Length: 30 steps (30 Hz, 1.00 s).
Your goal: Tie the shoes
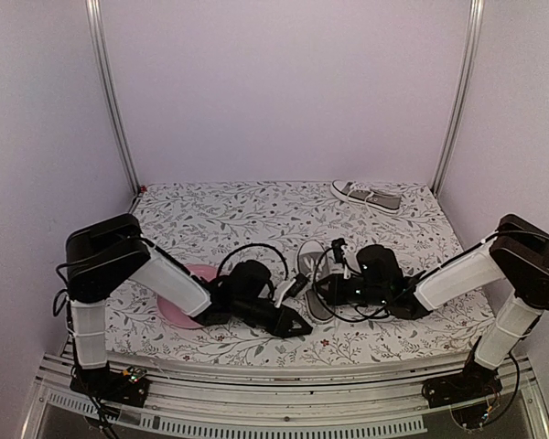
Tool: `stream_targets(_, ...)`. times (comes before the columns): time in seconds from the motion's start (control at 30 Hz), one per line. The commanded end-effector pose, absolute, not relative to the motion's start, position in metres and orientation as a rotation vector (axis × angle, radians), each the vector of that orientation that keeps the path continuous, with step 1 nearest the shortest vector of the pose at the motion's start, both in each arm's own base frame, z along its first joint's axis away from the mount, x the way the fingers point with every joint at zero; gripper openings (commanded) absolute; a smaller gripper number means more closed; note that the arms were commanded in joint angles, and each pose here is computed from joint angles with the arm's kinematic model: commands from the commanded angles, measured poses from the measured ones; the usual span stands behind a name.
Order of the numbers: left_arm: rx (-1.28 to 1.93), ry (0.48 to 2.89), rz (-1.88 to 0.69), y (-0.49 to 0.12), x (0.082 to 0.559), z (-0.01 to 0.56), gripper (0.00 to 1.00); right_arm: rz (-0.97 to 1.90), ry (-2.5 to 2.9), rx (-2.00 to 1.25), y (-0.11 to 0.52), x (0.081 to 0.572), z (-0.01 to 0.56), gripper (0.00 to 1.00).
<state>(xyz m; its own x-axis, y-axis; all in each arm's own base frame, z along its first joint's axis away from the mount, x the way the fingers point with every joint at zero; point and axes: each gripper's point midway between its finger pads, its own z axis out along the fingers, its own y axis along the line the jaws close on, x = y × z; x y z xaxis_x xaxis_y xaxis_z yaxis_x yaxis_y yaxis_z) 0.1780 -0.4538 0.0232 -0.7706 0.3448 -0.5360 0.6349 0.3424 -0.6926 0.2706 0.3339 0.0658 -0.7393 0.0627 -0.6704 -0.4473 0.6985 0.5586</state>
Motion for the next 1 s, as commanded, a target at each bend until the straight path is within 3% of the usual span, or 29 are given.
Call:
stream_targets(0.0, 0.835, 2.168, -1.283, -0.436, 0.193, 0.077, 0.2, 0.956, 2.226, -0.309, 0.327, 0.267, 0.074, 0.02)
stream_targets(0.13, 0.724, 2.15, -1.184, -0.421, 0.222, 0.101, 0.22, 0.941, 2.223, -0.305, 0.321, 0.27, 0.079, 0.02)
stream_targets(0.4, 0.52, 2.21, -1.178, -0.416, 0.289, 0.089, 0.25, 0.934, 2.217, -0.283, 0.316, 0.279, 0.081, 0.02)
stream_targets(0.97, 0.522, 2.218, -1.304, -0.447, 0.308, 0.071, 0.23, 0.951, 2.251, -0.286, 0.324, 0.283, 0.07, 0.02)
